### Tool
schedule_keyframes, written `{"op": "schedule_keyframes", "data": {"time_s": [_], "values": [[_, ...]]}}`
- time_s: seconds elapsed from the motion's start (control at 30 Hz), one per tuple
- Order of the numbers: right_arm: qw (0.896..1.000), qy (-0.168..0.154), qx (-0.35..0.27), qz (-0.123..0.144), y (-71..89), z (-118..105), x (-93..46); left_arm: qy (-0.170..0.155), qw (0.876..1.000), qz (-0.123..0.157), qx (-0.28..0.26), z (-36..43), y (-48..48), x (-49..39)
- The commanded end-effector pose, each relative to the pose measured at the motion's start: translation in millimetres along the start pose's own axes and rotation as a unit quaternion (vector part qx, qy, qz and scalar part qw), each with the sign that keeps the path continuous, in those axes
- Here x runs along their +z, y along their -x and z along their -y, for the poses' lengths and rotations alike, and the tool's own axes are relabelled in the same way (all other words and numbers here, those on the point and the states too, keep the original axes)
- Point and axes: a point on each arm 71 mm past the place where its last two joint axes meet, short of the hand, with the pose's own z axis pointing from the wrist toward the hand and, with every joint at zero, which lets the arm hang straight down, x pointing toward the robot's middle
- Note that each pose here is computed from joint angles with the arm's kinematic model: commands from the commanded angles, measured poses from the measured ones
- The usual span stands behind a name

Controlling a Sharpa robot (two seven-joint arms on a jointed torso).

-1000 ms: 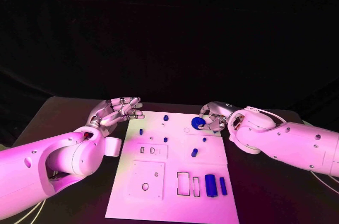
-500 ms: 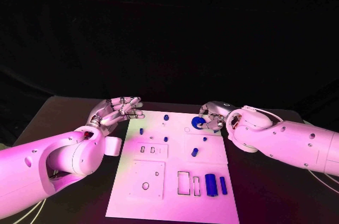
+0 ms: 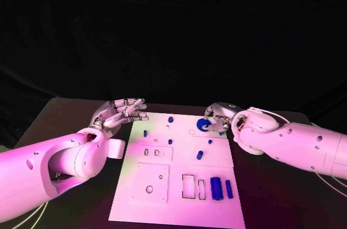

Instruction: Assemble the parts on the task board

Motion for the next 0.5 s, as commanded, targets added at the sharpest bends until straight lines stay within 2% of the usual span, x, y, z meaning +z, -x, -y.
{"op": "schedule_keyframes", "data": {"time_s": [0.03, 0.23, 0.5], "values": [[1.0, 0.001, -0.014, -0.024, -9.1, 0.6, -1.7, -0.003, 1.0, -0.01, -0.006, 1.2, -2.4, 0.4], [1.0, 0.014, -0.01, -0.004, -6.9, -4.1, -2.4, -0.003, 1.0, -0.01, -0.006, 1.2, -2.4, 0.5], [0.997, 0.045, -0.022, 0.055, 0.4, -17.3, -4.7, -0.002, 1.0, -0.01, -0.006, 1.1, -2.2, 0.6]]}}
